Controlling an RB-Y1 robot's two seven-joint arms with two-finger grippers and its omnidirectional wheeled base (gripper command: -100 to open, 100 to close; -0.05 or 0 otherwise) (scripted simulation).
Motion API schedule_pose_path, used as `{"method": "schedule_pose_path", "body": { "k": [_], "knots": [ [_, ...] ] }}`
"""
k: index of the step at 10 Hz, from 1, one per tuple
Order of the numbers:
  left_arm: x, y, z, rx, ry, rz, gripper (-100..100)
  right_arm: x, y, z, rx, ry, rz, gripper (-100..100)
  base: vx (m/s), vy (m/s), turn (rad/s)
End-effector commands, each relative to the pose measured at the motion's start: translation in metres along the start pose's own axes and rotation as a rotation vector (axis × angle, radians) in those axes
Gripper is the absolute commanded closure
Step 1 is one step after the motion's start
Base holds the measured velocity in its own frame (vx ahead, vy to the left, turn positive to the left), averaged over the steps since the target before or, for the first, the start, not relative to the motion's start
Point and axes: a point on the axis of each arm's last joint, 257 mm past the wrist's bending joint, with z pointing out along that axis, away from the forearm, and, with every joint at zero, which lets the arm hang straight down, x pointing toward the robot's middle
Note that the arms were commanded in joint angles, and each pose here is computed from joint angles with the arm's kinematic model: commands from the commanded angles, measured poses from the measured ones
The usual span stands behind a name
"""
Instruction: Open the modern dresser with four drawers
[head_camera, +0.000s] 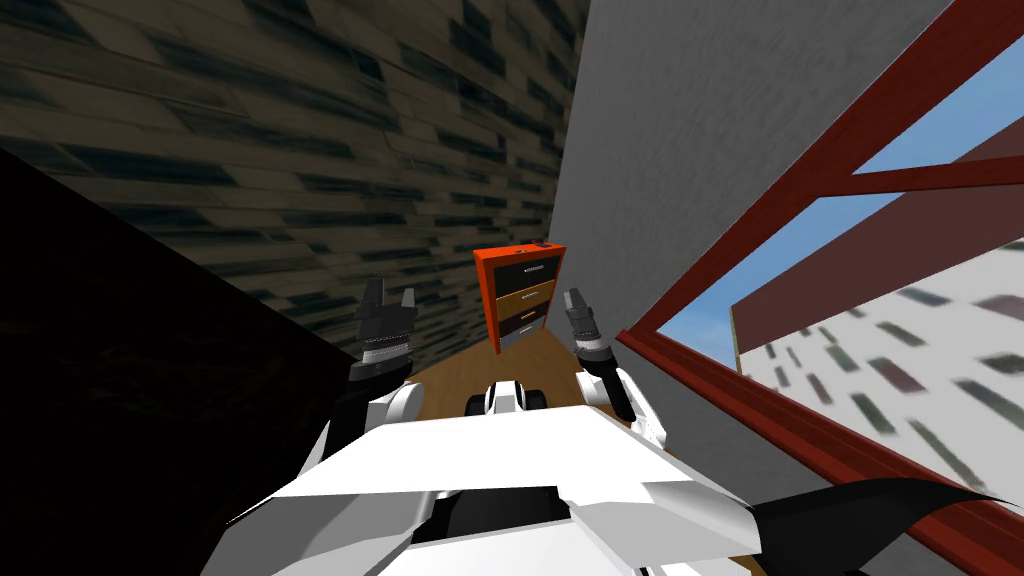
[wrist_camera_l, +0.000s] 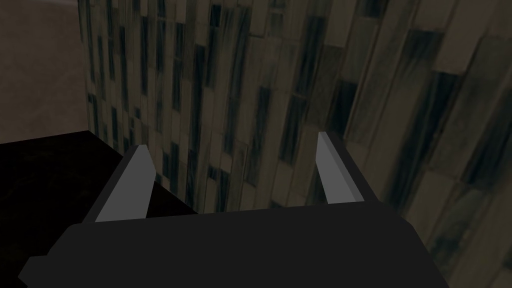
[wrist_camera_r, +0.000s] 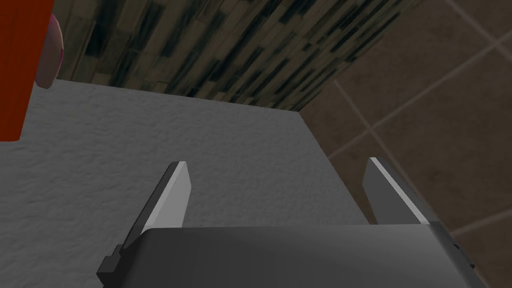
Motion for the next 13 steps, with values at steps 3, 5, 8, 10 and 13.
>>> {"method": "schedule_pose_path", "body": {
  "k": [3,5,8,10,13],
  "knots": [
    [0.0,0.0,0.0,0.0,0.0,0.0,0,0.009,-0.005,0.001,0.0,0.057,-0.187,-100,0.051,0.008,0.013],
    [0.0,0.0,0.0,0.0,0.0,0.0,0,0.015,-0.009,0.002,-0.003,0.097,-0.322,-100,0.07,0.013,0.025],
    [0.0,0.0,0.0,0.0,0.0,0.0,0,0.019,-0.012,0.002,-0.008,0.118,-0.427,-100,0.061,0.009,0.013],
    [0.0,0.0,0.0,0.0,0.0,0.0,0,0.022,-0.014,0.003,-0.011,0.138,-0.51,-100,0.053,0.01,0.018],
    [0.0,0.0,0.0,0.0,0.0,0.0,0,0.028,-0.022,0.003,-0.018,0.18,-0.672,-100,0.053,0.01,0.016]
  ]
}}
